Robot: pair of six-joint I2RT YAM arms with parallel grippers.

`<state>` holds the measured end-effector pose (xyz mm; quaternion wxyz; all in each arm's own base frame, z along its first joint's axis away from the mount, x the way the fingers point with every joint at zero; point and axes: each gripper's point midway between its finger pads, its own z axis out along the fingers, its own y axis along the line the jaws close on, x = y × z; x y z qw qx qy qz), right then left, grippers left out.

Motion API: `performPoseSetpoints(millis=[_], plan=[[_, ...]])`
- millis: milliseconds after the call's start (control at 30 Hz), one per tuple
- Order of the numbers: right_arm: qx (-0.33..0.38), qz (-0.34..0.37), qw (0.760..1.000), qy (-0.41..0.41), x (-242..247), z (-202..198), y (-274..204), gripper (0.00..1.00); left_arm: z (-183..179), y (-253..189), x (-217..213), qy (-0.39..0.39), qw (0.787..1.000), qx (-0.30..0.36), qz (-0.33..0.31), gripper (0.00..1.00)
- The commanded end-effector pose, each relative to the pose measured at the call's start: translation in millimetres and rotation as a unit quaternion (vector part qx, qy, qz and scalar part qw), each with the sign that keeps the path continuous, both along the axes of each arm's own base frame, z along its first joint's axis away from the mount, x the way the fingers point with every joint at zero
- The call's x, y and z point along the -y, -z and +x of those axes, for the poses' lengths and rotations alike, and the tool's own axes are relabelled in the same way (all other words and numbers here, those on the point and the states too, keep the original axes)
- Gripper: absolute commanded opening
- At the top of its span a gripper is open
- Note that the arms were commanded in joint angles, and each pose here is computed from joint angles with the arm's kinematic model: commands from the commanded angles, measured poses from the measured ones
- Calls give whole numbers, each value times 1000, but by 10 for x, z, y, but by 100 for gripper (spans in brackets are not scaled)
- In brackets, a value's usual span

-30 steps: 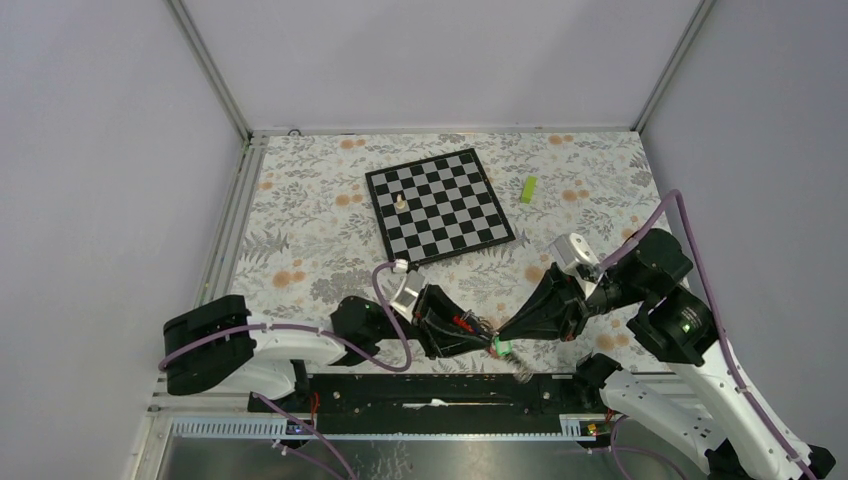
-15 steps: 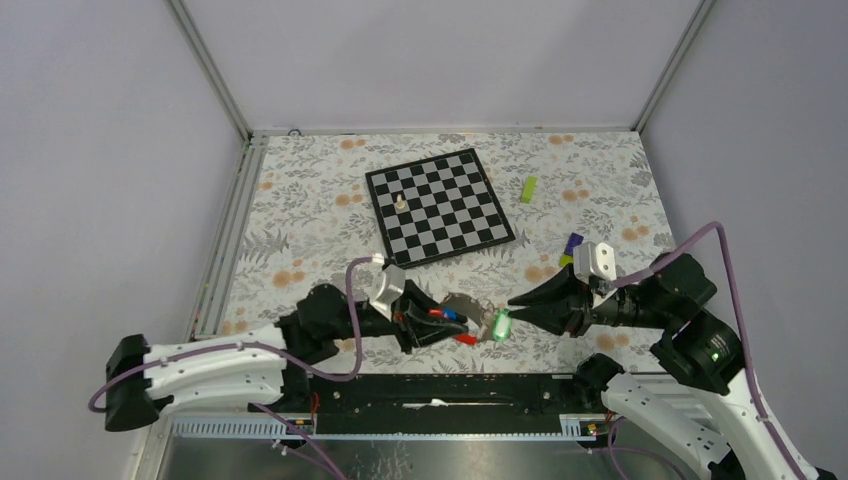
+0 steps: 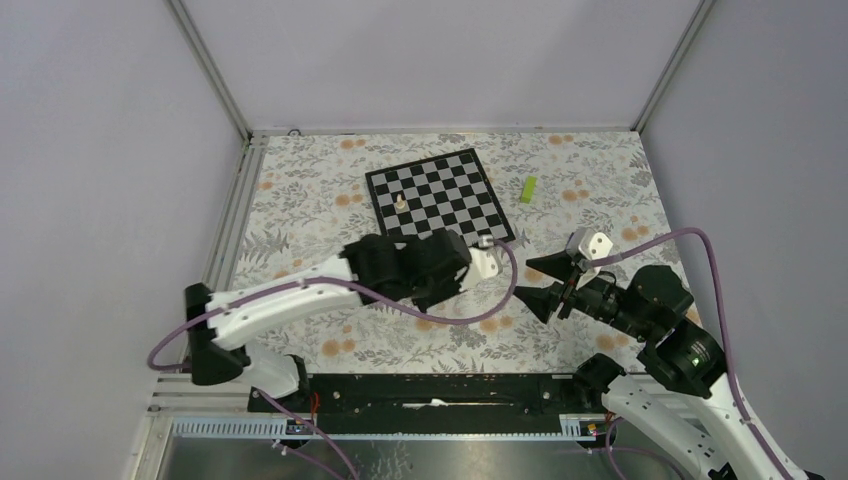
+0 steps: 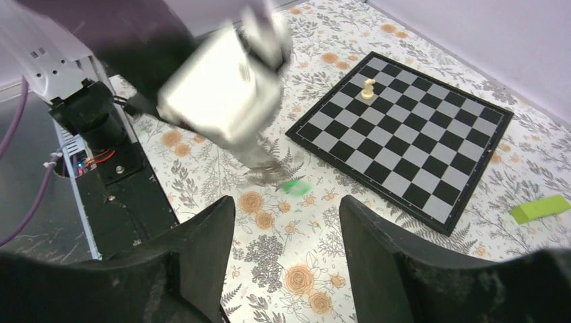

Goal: Remove the keys from the keyring
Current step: Adjust the key on the keyring.

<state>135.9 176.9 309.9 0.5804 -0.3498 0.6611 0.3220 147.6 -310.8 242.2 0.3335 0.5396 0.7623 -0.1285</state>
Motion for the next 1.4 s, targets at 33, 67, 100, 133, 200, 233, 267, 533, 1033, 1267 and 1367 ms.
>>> performPoseSetpoints(millis=[33,67,100,133,200,233,267,533,1033,1267,1367], plan=[[11,15,999,41,99,84,-41,67,55,113,-744,29,974,28,224,0],[10,16,999,46,112,89,-26,67,38,104,-755,41,970,22,237,0],[9,16,999,48,120,88,-12,67,11,111,-755,54,967,13,247,0],[8,18,999,50,127,90,-4,68,-32,136,-735,70,965,1,252,0],[2,20,998,53,133,87,27,68,-80,242,-702,98,959,-16,264,0],[0,21,998,54,134,86,34,68,-79,310,-703,101,955,-21,277,0],[-2,22,998,55,138,80,40,68,-75,369,-707,101,952,-25,288,0],[-5,25,996,80,229,94,43,69,-115,438,-636,114,949,-44,292,0],[-69,173,975,122,190,173,532,71,-100,189,-681,118,958,-16,261,0],[-167,209,958,104,-113,289,838,71,-36,-21,-623,124,963,12,239,0],[-182,241,952,57,-292,253,963,73,27,-177,-554,136,964,37,226,0]])
